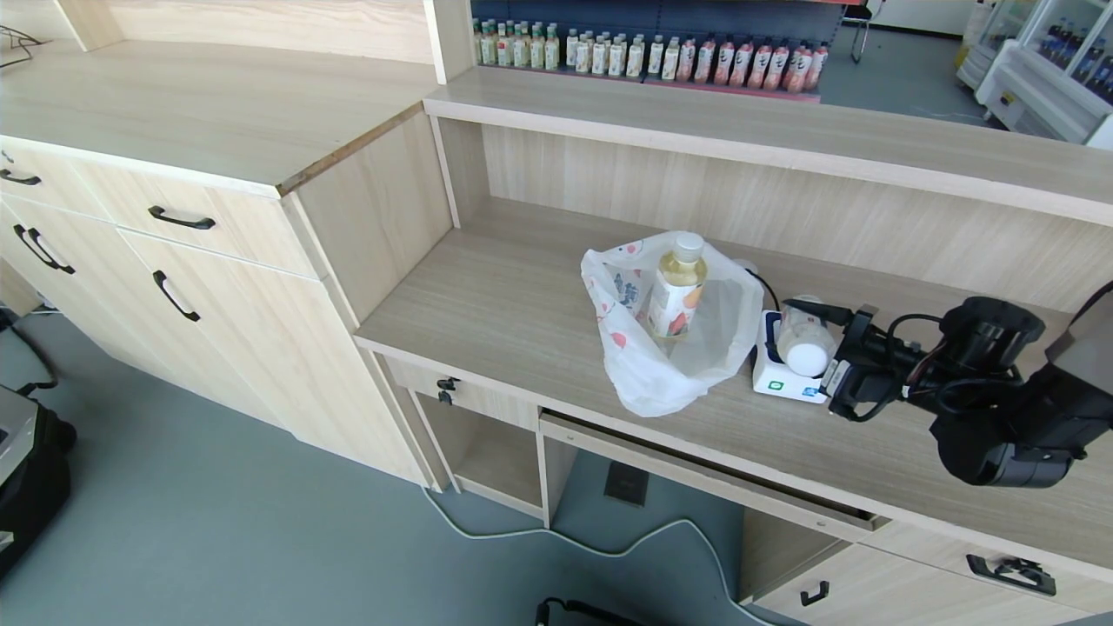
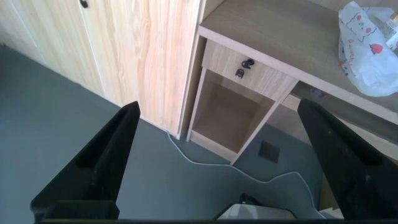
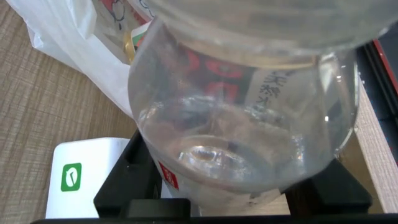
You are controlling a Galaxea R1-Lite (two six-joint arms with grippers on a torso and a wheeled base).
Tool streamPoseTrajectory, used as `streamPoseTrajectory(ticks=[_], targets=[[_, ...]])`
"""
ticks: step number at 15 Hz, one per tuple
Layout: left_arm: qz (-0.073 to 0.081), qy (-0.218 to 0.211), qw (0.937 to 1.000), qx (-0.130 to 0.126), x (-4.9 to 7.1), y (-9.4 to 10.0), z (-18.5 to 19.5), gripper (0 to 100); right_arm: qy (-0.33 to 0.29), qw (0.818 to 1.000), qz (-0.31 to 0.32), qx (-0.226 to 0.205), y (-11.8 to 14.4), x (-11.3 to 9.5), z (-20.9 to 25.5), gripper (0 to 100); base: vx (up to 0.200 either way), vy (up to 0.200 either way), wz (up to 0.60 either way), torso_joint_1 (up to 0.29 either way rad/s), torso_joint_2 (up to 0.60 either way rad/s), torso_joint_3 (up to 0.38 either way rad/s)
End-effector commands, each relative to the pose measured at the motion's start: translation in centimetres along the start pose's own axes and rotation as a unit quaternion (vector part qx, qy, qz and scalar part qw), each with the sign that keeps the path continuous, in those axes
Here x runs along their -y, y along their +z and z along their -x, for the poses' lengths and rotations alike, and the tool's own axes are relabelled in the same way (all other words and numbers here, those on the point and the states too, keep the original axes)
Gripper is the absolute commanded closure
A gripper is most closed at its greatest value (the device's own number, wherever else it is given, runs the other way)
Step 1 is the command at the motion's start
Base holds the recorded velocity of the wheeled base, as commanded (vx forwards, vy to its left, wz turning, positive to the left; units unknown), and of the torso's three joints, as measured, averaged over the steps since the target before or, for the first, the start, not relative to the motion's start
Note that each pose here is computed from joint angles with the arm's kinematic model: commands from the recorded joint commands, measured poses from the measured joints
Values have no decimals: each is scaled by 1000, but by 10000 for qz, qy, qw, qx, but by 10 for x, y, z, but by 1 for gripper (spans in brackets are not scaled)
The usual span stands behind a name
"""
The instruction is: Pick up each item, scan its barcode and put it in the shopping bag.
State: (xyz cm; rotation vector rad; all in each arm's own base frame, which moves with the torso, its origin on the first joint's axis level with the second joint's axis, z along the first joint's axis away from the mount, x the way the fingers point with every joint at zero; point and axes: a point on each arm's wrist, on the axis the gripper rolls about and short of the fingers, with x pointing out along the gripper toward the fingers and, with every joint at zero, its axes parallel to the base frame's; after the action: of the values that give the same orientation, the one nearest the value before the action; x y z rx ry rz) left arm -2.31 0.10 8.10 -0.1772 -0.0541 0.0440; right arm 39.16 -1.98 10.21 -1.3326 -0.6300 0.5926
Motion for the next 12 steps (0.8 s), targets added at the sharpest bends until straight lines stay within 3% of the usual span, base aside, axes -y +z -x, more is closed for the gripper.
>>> streamPoseTrajectory(ticks=[1,8,10,12], targets=[[1,2,10000,4,0,0,0,0,-10,10000,11,12,-2,-1,-2,100,0,0,0,0,0,0],[1,2,10000,4,0,0,0,0,-154,9998,-83,-6,-3,14,-4,100,0,0,0,0,0,0],[1,2,10000,4,0,0,0,0,-381,9967,-664,-259,20,50,8,100,0,0,0,0,0,0],[1,2,10000,4,0,0,0,0,-926,9828,-1386,-796,65,113,44,100,0,0,0,0,0,0]])
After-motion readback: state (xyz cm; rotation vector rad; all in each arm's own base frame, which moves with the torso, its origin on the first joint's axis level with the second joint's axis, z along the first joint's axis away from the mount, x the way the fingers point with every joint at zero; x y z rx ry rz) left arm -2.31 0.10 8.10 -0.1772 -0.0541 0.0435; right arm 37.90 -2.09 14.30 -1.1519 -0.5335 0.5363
